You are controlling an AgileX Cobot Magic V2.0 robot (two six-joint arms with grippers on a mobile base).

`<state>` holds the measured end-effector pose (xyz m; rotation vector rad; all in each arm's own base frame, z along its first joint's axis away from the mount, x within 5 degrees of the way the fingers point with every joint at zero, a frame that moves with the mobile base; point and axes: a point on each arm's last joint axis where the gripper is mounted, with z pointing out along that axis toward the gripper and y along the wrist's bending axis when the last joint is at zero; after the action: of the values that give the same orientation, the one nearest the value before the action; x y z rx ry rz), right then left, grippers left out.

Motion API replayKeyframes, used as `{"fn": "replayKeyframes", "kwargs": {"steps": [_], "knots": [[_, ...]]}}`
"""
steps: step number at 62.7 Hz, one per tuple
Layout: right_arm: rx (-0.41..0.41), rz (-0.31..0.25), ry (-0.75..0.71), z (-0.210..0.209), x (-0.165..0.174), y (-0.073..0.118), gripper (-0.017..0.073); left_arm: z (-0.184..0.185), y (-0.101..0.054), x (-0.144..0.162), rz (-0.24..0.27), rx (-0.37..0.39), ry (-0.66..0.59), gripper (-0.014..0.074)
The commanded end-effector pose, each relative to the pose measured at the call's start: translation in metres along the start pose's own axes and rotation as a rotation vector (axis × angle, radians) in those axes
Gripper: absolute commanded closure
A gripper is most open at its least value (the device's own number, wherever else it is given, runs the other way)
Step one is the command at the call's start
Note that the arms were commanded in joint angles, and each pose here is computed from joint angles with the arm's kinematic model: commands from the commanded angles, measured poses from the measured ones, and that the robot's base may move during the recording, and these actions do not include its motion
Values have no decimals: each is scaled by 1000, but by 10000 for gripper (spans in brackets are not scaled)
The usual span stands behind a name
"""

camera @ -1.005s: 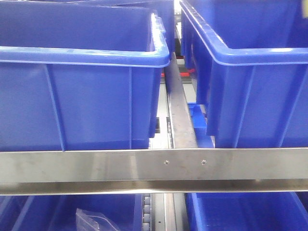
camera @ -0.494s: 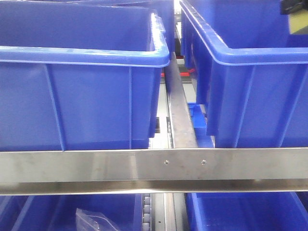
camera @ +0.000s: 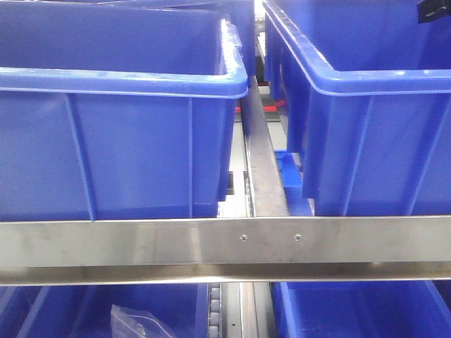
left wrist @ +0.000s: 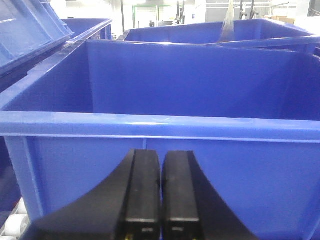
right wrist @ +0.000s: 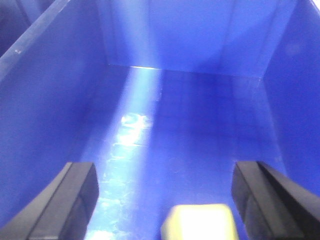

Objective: Place yellow foam block on left shelf second layer
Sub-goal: 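Extend the right gripper with the block over an empty blue bin, then open the right gripper to drop the block into the bin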

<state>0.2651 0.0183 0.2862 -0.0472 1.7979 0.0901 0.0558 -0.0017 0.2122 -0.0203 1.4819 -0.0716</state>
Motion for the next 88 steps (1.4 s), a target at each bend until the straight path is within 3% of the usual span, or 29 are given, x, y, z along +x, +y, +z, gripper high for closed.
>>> {"fn": "replayKeyframes", "kwargs": {"steps": [1, 16, 26, 35, 47, 64, 88], "knots": [[-6, -2, -144, -6, -26, 0, -72, -1, 0, 1, -9, 2, -70, 470], [-5, 15, -142, -6, -26, 0, -44, -1, 0, 1, -9, 2, -70, 470], [1, 22, -123, -8, -25, -1, 140, -1, 0, 1, -9, 2, -70, 470], [5, 21, -122, -20, -29, -1, 252, -1, 0, 1, -9, 2, -70, 470], [6, 19, -164, -46, -33, 0, 331, -1, 0, 1, -9, 2, -70, 470], [4, 18, -204, -94, -4, 1, 493, -1, 0, 1, -9, 2, -70, 470], [9, 14, -311, -159, 26, 2, 494, -1, 0, 1, -9, 2, -70, 470]]}}
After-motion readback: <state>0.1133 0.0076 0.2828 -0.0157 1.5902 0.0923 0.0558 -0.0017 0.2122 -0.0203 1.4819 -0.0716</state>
